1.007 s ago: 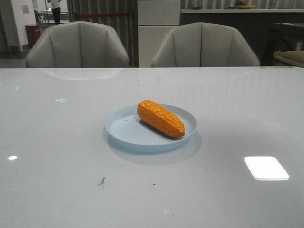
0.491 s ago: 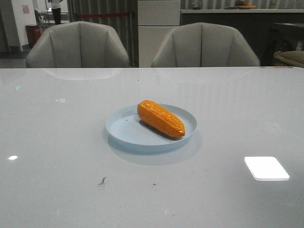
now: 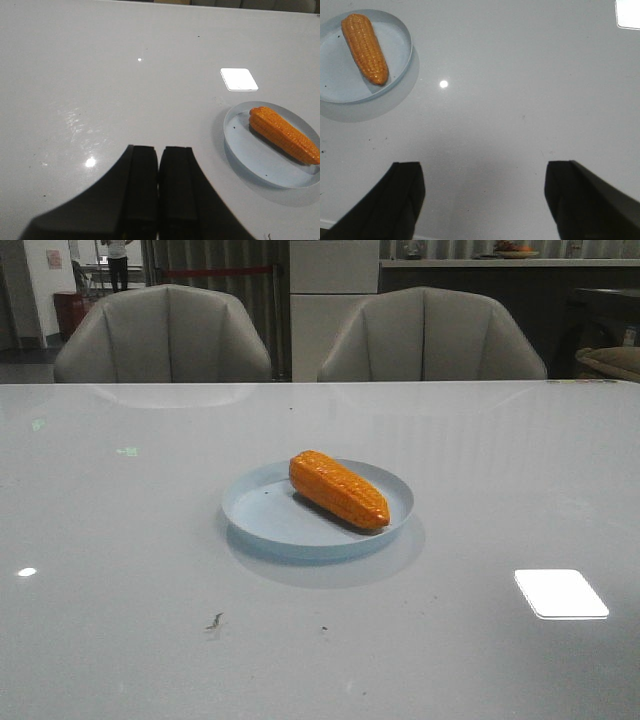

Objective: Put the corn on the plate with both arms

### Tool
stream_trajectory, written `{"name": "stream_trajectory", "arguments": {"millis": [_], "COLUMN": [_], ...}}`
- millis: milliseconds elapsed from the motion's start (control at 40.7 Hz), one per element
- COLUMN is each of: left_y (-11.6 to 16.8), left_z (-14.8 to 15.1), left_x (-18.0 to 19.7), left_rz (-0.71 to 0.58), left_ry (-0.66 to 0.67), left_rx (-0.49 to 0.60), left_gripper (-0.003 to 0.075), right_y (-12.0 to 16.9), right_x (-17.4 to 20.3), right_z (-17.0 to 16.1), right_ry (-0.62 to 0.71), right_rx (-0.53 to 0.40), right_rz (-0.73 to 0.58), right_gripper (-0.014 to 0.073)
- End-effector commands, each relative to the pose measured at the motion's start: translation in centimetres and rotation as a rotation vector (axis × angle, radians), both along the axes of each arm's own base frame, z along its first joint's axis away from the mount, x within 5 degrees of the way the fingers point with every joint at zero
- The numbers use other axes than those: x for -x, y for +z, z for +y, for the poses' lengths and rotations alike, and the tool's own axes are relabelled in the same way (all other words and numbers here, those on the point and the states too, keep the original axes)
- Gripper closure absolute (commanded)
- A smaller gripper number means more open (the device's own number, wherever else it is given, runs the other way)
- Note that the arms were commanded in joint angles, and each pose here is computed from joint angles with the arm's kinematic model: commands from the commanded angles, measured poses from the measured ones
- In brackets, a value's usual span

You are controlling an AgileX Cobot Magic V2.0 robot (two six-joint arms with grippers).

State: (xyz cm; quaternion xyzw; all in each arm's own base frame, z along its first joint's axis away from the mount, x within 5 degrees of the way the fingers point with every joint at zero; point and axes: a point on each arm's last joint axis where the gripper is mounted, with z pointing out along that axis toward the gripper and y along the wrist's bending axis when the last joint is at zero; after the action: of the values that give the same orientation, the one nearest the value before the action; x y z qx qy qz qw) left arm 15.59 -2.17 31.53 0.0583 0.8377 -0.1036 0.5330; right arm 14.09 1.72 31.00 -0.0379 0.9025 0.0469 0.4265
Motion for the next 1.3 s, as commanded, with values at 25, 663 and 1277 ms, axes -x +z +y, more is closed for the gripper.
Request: {"name": "stream_trajectory", "arguments": {"millis": [25, 663, 1277], "left_y": [1.4, -0.6, -11.4], "left_z": [0.2, 1.9, 2.2], "left_x": [-0.4, 3.7, 9.9], "left_rz": [-0.075, -0.321, -0.530], "left_ry": [0.035, 0.216, 0.231], "left_rx": [0.028, -0.008, -0.092], "left_gripper": [0.0627, 0.0626, 0.0626], "right_y": [1.5, 1.5, 1.5], "right_x": [-0.2, -0.2, -0.3], "right_z": [-0.1, -0.1, -0.1], "right_ry": [-0.011, -0.011, -0.011], "right_rx": [-0.015, -0.015, -0.015], "right_rz": [-0.097, -0.097, -0.100], "right_gripper": [-0.0008, -0.0008, -0.0008]}}
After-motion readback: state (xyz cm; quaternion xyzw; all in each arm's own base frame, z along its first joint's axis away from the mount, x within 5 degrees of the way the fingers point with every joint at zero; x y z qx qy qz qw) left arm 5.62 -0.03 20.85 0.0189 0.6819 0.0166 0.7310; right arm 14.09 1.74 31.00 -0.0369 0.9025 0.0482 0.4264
